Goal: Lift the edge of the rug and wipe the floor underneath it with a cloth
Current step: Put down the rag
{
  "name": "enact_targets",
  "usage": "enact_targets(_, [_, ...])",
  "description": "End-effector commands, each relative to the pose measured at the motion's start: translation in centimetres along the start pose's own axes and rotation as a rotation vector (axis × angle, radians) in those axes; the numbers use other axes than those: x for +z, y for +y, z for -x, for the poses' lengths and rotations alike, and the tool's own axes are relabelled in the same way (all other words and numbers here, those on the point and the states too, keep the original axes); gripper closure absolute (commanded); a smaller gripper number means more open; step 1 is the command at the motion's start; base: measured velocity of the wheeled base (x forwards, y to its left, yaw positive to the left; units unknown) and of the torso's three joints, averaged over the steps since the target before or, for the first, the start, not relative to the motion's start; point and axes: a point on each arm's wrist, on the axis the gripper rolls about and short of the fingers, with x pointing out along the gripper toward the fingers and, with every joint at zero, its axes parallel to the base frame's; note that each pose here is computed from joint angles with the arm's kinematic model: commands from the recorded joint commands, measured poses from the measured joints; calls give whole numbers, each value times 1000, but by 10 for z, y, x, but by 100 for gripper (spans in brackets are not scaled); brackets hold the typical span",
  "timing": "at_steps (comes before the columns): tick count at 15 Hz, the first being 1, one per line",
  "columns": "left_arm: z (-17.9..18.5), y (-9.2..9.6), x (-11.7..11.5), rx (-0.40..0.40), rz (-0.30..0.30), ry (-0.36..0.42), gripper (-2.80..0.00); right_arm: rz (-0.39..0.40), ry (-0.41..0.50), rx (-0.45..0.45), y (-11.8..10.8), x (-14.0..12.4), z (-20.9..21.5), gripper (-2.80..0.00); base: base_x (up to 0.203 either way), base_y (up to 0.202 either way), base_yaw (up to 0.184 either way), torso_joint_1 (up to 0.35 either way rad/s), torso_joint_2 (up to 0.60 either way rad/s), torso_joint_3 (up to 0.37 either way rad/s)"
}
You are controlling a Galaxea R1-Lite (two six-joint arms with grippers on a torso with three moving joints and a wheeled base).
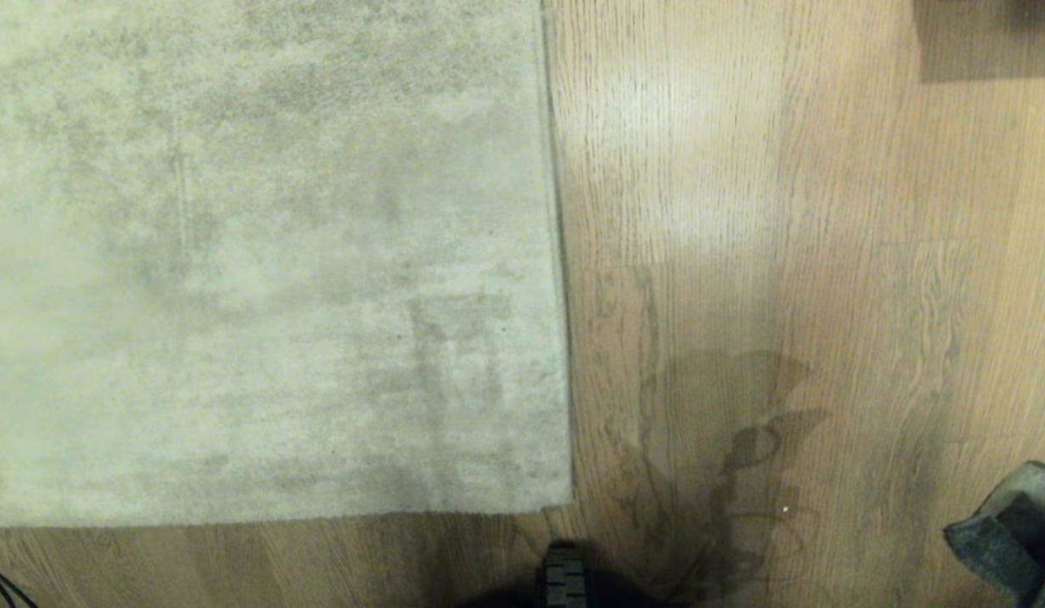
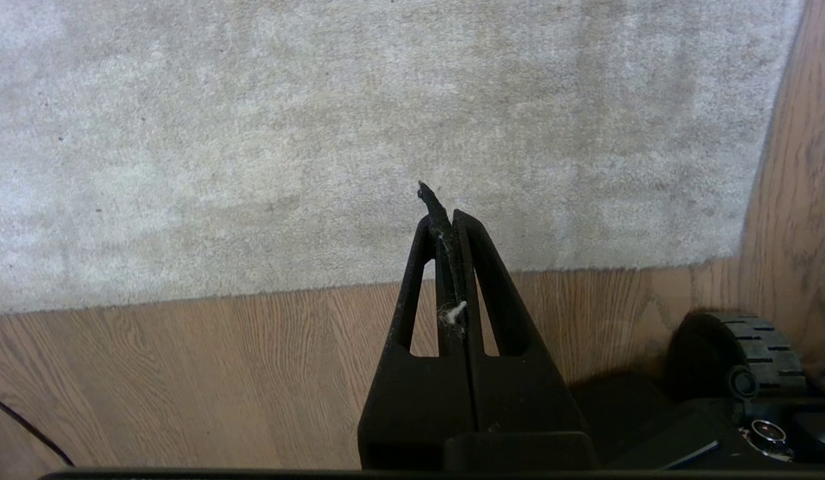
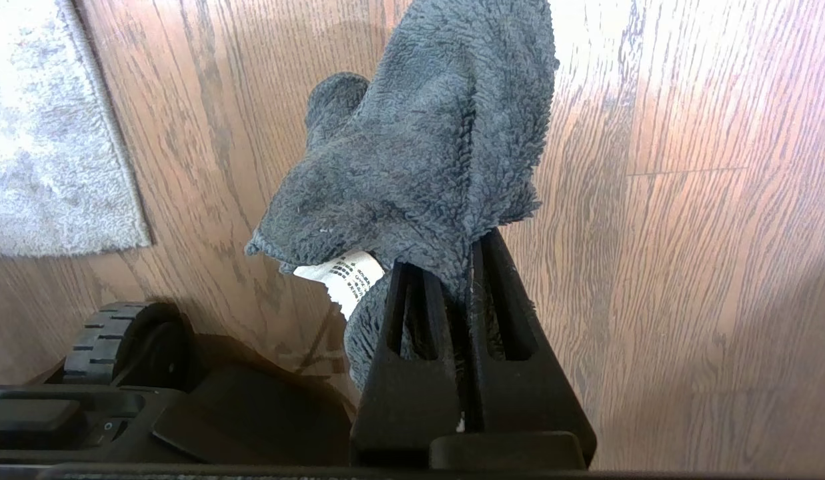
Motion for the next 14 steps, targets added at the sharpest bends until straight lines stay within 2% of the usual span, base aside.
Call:
enact_targets(1, [0, 0, 0, 0, 0, 1, 0, 0, 1, 0, 0, 0, 0, 0, 0, 0, 0, 0, 0, 0])
enact_targets(6, [0, 0, 0, 1, 2, 1, 0, 0, 0, 0, 0, 0, 0, 0, 1, -16, 2, 0, 0, 0])
enact_targets(14, [0, 0, 0, 6, 13, 1, 0, 0, 1, 0, 0, 0, 0, 0, 0, -187, 3, 3, 1, 1])
